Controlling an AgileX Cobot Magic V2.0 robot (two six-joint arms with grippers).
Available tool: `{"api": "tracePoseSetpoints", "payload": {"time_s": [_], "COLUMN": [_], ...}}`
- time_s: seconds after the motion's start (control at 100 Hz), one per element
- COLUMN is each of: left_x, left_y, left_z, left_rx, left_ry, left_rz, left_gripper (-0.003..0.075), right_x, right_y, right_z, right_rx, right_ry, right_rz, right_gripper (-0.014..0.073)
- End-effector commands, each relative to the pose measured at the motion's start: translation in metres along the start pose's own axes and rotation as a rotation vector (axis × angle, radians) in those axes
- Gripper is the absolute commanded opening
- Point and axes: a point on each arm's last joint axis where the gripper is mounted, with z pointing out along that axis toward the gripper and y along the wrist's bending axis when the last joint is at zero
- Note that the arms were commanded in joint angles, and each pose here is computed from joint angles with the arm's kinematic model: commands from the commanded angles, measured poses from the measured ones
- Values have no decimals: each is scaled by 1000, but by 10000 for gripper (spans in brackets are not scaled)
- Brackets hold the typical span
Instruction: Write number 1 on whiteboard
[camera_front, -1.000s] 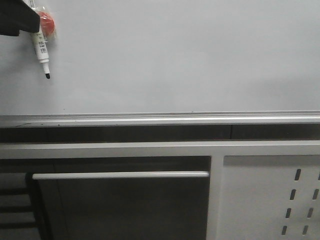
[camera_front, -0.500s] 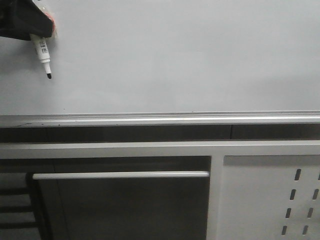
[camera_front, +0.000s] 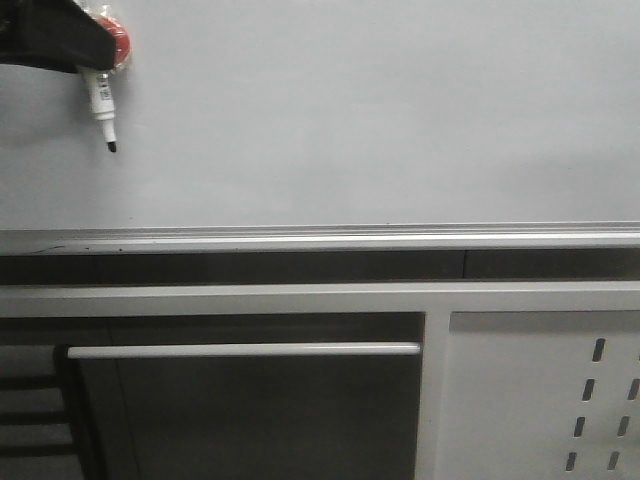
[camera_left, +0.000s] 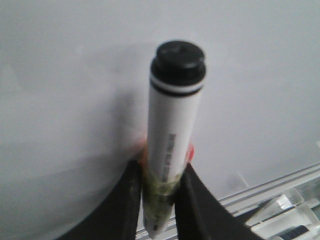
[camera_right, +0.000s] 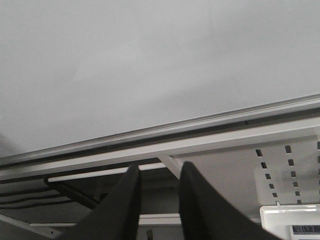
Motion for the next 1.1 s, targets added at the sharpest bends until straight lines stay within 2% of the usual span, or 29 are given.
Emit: {"api": "tracePoseSetpoints", "payload": {"time_s": [0.0,0.06,0.2,0.4,0.55,0.67,0.78,0.91,1.09], "left_x": [-14,-12,-3,15,24,26,27,25,22], "left_y": [-19,-26,-48,-89,-118,-129,-136,-140,-143], "left_z": [-10,-12,-15,-13,-14,-10,-4,1,8], "left_rx": [169,251,417,593,709,755,771,785,796], "left_ry": [-38,-21,38,130,169,196,208,213,250], "left_rz": [26,46,144,296,403,434,446,451,479], "left_gripper": [-20,-20,-20,-20,-20,-20,-20,-20,-20], "right_x": [-12,-11,-16,-37,-52,-65,-74,-78,-85], "right_y": [5,8,25,55,65,70,80,88,103], "right_z": [-2,-2,-1,9,22,30,34,40,49], "right_rx": [-20,-53,-212,-536,-668,-724,-761,-740,-770], "right_ry": [-46,-27,36,159,292,361,408,474,505], "right_rz": [0,-14,-67,-197,-218,-234,-313,-431,-475], "right_gripper": [166,166,166,166,166,167,167,167,167]}}
